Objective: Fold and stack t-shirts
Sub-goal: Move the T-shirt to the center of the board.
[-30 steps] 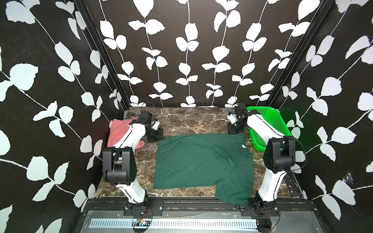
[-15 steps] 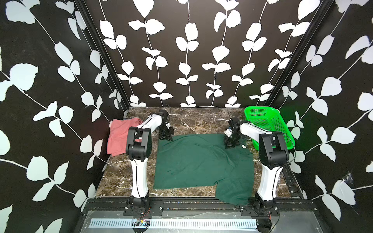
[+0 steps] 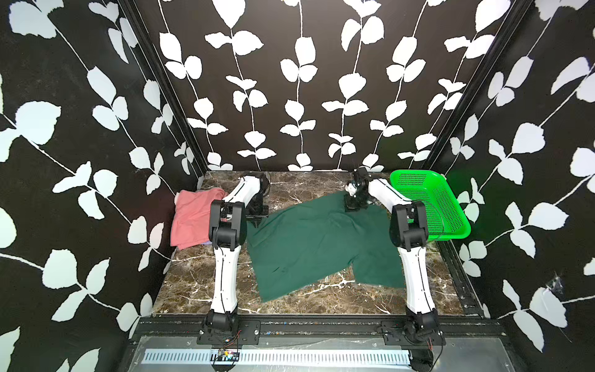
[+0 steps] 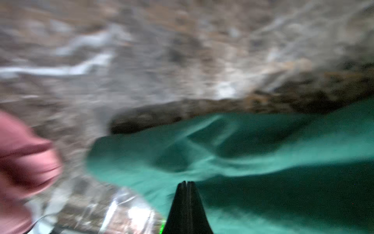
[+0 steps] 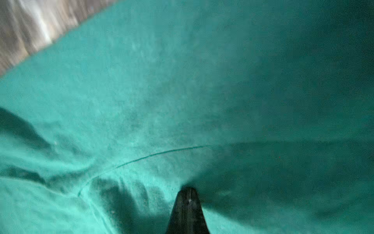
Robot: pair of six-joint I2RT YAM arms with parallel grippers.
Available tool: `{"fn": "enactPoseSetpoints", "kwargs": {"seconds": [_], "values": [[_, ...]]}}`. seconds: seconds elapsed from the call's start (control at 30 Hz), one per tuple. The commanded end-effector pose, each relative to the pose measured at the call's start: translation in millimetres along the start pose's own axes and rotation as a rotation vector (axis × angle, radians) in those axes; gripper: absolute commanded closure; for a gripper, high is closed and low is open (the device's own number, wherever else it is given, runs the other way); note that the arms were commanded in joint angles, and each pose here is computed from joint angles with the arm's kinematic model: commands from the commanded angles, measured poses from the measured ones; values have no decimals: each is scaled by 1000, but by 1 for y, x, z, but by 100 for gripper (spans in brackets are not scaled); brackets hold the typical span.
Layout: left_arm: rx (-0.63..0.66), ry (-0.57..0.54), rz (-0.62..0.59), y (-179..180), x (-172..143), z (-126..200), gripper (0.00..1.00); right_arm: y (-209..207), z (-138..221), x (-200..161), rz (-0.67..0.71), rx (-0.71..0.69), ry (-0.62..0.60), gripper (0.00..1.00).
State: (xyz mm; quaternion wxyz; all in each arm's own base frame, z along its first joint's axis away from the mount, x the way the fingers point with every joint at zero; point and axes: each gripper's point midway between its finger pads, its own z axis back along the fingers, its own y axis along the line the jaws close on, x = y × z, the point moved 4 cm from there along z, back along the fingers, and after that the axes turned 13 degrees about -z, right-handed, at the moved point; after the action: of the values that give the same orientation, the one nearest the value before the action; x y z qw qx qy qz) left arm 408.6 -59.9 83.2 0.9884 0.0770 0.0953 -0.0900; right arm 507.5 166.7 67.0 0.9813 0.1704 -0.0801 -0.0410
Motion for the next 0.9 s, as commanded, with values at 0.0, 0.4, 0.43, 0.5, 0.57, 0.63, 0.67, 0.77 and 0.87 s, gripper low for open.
{"fn": "enactPoseSetpoints", "kwargs": {"seconds": [0.0,0.4,0.43,0.5,0.57,0.63,0.67,0.77,0.87], "values": [[149,-36,20,25,-2,25,100,10,-6,9,22,6,34,100],[9,-134,88,33,2,55,99,34,16,6,52,93,22,100],[-43,-138,92,24,-5,57,100,33,22,3,64,77,22,100],[-152,-153,111,2,-24,59,98,30,36,-4,87,39,20,100],[-240,-179,130,-16,-41,56,79,29,50,-12,105,20,17,100],[-377,-220,149,-36,-52,51,67,29,63,-19,125,17,16,100],[-444,-235,156,-45,-57,45,67,28,66,-23,132,14,19,100],[-580,-265,145,-65,-64,39,72,23,68,-32,145,-5,44,100],[-646,-239,109,-77,-69,33,76,17,61,-38,148,-26,73,100]]}}
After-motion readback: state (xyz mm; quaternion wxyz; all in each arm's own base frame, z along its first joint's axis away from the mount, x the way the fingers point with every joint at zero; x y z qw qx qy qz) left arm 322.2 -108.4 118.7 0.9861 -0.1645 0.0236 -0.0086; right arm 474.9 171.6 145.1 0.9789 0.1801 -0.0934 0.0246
